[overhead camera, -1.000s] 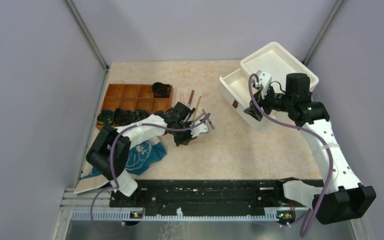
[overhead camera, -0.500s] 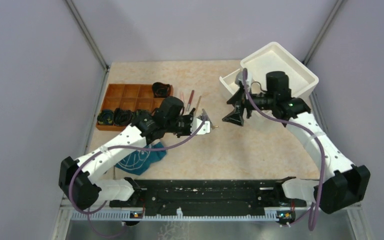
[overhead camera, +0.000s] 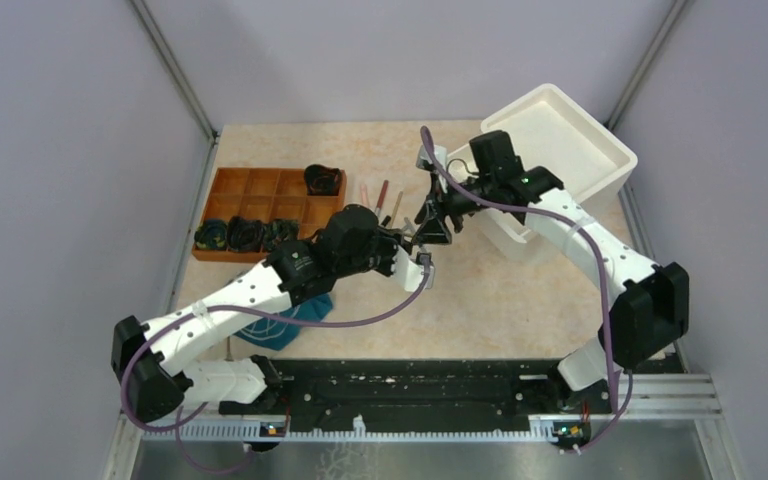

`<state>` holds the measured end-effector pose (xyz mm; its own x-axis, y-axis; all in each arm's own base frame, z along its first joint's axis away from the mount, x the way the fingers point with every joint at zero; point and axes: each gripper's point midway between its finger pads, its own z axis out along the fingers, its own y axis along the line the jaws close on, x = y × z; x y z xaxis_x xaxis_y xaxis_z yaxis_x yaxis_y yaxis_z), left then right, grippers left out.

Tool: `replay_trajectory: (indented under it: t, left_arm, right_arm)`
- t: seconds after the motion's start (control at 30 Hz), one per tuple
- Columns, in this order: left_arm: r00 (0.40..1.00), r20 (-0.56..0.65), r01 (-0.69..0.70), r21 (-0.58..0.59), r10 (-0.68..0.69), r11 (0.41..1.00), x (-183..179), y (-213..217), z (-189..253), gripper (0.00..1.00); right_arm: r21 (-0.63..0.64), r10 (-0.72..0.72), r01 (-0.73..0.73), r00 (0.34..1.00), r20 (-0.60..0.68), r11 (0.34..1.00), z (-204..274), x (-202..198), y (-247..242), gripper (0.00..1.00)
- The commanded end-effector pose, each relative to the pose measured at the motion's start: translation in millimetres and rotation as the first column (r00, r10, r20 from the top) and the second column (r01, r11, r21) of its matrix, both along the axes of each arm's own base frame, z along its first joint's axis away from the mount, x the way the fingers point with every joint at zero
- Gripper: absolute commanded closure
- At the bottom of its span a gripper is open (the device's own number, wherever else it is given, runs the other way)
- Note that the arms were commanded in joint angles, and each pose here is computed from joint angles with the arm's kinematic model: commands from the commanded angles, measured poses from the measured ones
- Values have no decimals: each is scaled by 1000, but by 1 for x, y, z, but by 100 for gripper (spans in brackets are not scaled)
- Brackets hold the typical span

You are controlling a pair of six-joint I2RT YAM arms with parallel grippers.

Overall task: Organize the makeup
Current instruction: Pick up the makeup from the center of the board, then place the makeup in the drawer.

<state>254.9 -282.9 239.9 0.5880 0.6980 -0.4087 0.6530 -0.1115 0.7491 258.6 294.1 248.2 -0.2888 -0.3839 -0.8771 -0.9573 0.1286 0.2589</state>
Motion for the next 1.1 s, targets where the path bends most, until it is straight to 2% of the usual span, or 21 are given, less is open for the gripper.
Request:
replay_trajectory:
  t: [0.0, 0.33, 0.4, 0.47, 0.5, 0.63, 0.73, 0.9, 1.07]
  left_arm:
    - [982, 176, -70, 30, 63, 997, 21, 5, 18, 100]
    - [970, 230, -106, 88, 84, 990, 26, 7, 3, 100]
    - [966, 242, -119, 94, 93, 988, 27, 9, 0, 100]
    - [963, 248, -132, 95, 105, 987, 28, 11, -2, 100]
    - [962, 250, -139, 92, 112, 986, 29, 12, -3, 94]
    - [954, 241, -185, 15, 176, 983, 30, 15, 6, 35]
    - [953, 215, -204, -63, 212, 977, 27, 18, 18, 3]
    - [969, 137, -177, -188, 204, 966, 12, 22, 40, 1]
    - [972, 77, -193, -265, 220, 945, 10, 33, 49, 1]
  right_arm:
    - [-50, 54, -55, 998, -17, 997, -5, -8, 10, 42]
    - [-95, 77, -78, 997, -17, 992, -12, -9, 12, 65]
    - [-97, 78, -78, 997, -11, 992, -8, -9, 12, 75]
    - [-102, 70, -69, 998, 4, 992, -4, -7, 11, 93]
    - [-106, 63, -61, 998, 11, 992, -4, -6, 11, 100]
    - [-138, 2, 9, 997, 77, 990, 2, 2, 1, 100]
    - [-169, -86, 116, 981, 174, 979, 12, 15, -14, 100]
    - [-150, -285, 351, 896, 340, 924, 41, 39, -54, 100]
    - [-110, -515, 602, 751, 413, 791, 57, 66, -121, 100]
